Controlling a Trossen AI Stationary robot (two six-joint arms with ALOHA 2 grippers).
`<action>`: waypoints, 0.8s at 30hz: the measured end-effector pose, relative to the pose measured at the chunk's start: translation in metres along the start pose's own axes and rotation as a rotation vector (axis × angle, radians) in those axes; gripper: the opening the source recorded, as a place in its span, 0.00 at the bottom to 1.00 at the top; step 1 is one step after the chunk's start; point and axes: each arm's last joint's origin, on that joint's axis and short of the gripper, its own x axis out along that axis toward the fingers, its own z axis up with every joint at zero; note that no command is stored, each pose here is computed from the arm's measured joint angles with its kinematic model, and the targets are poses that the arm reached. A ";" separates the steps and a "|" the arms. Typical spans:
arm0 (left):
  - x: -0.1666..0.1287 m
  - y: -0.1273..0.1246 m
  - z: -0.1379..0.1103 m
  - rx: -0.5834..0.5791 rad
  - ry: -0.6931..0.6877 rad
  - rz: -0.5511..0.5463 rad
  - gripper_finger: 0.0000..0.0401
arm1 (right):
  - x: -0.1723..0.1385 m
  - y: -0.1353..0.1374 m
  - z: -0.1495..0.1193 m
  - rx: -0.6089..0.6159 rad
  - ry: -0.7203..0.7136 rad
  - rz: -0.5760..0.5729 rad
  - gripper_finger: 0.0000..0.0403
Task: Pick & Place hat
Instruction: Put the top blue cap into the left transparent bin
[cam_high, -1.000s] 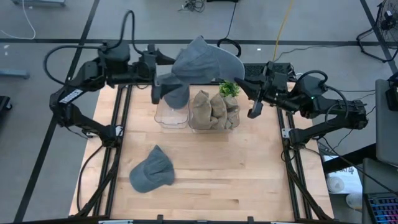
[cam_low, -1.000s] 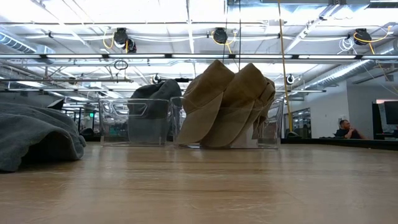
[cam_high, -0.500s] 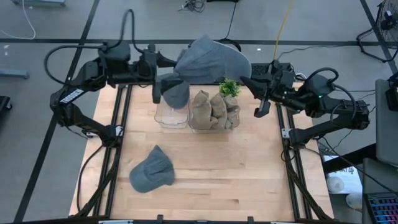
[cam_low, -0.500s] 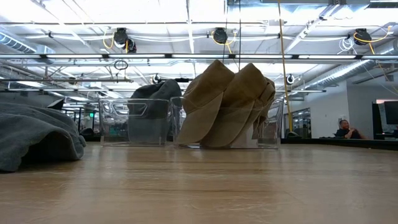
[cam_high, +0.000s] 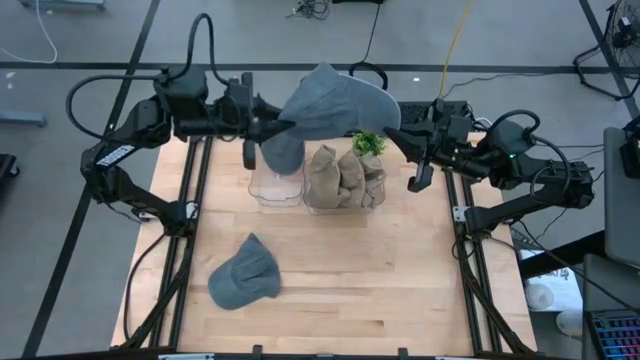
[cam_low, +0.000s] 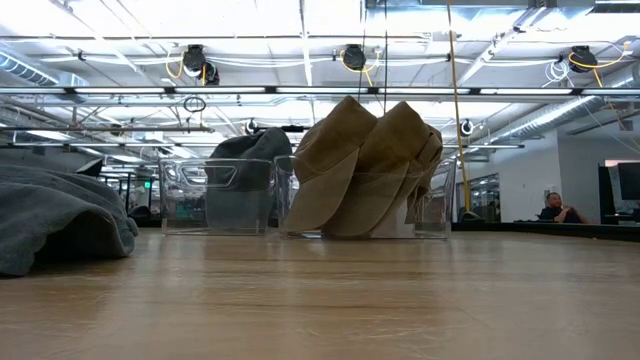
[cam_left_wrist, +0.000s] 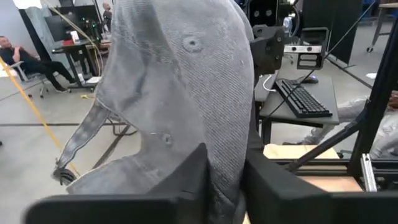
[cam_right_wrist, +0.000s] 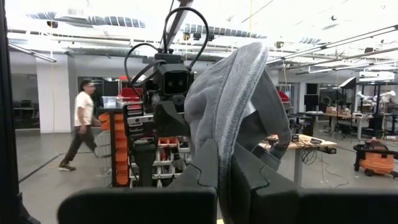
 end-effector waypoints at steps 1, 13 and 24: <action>0.000 0.000 0.000 -0.007 0.000 0.000 0.17 | 0.000 0.000 0.000 0.000 0.000 0.000 0.00; -0.016 -0.001 0.007 -0.030 -0.044 -0.002 0.04 | 0.000 -0.003 -0.001 -0.005 0.015 -0.090 0.08; -0.066 -0.007 0.006 -0.049 0.007 -0.037 0.04 | -0.004 -0.005 -0.009 -0.040 0.117 -0.128 0.37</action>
